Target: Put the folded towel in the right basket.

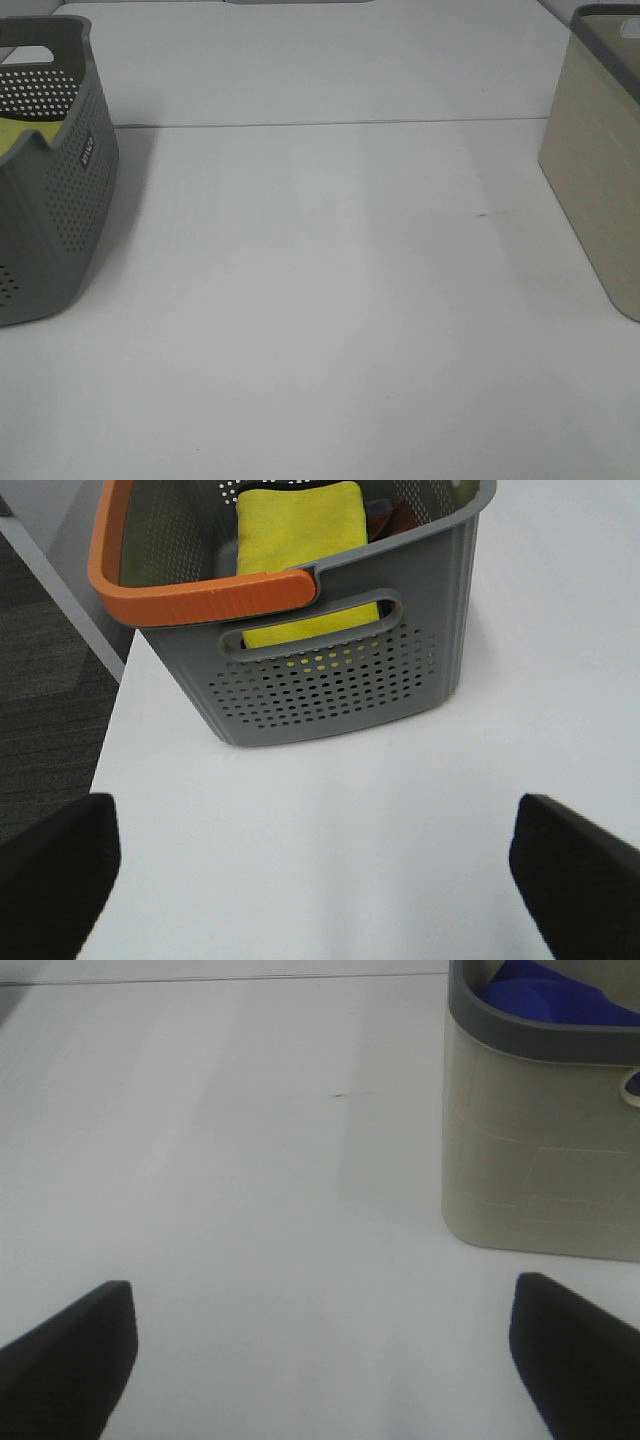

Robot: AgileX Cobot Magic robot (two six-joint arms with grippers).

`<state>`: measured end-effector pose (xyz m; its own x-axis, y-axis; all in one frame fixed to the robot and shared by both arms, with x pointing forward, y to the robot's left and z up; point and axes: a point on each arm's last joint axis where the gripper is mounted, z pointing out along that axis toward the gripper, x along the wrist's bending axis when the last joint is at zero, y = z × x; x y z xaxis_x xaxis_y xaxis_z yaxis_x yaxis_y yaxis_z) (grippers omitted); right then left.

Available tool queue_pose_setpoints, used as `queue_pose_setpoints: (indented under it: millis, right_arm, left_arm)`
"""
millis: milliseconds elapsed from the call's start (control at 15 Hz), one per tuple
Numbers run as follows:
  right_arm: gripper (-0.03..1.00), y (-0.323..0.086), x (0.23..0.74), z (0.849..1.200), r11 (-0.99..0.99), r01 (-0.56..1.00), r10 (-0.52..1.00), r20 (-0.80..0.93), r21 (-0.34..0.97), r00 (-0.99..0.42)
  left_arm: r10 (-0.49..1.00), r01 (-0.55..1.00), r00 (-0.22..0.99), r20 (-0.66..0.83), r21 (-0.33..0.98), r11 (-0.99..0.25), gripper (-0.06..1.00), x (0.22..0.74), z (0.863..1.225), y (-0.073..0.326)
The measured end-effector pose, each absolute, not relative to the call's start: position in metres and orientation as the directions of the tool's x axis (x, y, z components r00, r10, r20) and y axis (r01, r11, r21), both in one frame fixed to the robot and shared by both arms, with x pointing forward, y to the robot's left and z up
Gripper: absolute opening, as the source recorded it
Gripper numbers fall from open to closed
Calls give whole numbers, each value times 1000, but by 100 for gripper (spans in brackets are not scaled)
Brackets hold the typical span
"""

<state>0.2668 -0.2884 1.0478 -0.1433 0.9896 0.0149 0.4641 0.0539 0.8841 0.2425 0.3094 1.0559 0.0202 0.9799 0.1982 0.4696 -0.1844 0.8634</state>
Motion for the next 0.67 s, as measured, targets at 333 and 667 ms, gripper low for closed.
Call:
queue_pose_setpoints:
  millis: [333, 667]
  right_arm:
    - [97, -288, 269, 1047, 51, 490, 989, 24, 870, -145]
    - [97, -288, 259, 1042, 77, 604, 987, 25, 793, -159]
  left_arm:
    - [980, 470, 20, 198, 863, -184, 99, 243, 1056, 309]
    - [980, 470, 20, 198, 863, -184, 99, 243, 1056, 309]
